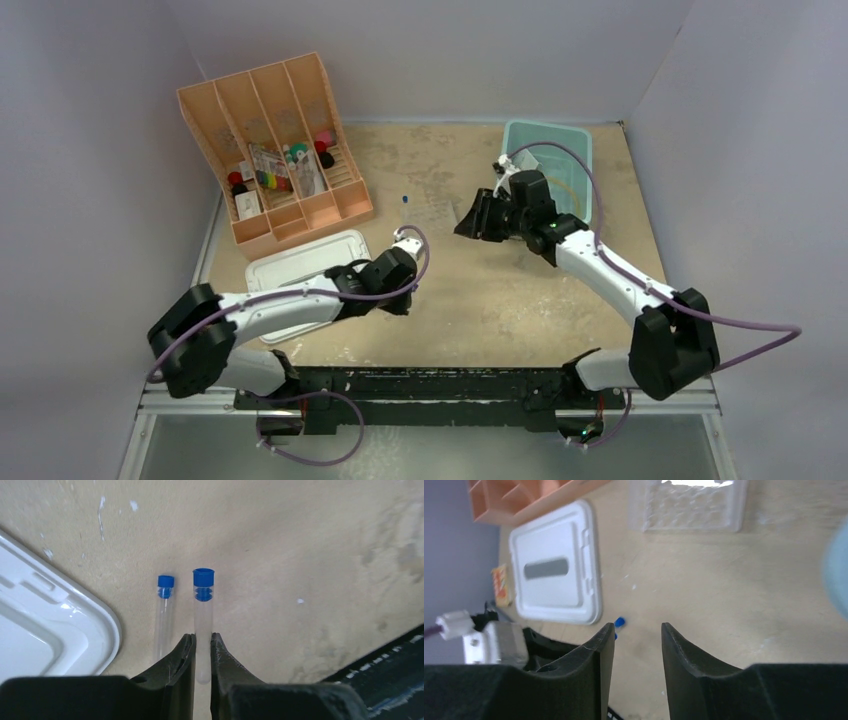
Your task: Organize the chemistry lab equipment
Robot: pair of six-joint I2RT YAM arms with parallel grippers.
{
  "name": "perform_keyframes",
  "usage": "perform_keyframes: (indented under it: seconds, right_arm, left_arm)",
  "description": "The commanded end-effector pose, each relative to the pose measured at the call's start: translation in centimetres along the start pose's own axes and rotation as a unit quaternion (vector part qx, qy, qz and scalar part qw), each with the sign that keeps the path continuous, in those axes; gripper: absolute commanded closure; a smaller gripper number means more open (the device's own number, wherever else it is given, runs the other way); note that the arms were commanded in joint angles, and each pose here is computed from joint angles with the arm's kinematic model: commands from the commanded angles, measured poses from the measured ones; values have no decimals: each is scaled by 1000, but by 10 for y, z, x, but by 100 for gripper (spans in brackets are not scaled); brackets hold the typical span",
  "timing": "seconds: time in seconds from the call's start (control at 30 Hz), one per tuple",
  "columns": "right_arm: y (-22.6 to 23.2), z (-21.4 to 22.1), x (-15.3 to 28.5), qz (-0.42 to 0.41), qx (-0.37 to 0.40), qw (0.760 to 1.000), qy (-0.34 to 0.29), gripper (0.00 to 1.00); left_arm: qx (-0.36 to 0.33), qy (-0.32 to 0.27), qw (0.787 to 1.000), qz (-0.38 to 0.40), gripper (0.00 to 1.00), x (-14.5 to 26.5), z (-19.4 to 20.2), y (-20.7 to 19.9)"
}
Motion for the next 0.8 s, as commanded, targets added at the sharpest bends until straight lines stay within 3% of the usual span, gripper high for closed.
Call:
perform_keyframes:
  seconds: [0.0,0.2,0.27,0.77]
  right_arm:
    - [45,15,16,-154,58,982,88,57]
    - [61,17,19,-199,50,969,134,34]
    - [70,15,20,-226,52,962,144,32]
    - [71,30,6,-264,9,942,209,40]
  left_arm:
    - [-36,-130,988,78,100,46,-63,-27]
    - [-91,-181,977,68,100,70,-89,-25]
    - [-103,-186,975,67,100,73,-95,-26]
    - [-105,-227,966,60,100,83,-121,-30]
Point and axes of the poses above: each gripper's point midway between its finger pads, its own x axis back along the fingers, its own y axis along the line the jaws close on, z = x × y, the point moved 3 cm from there along x, back along the fingers, and after that the axes turned 3 degrees about -x, right-handed, at the moved point
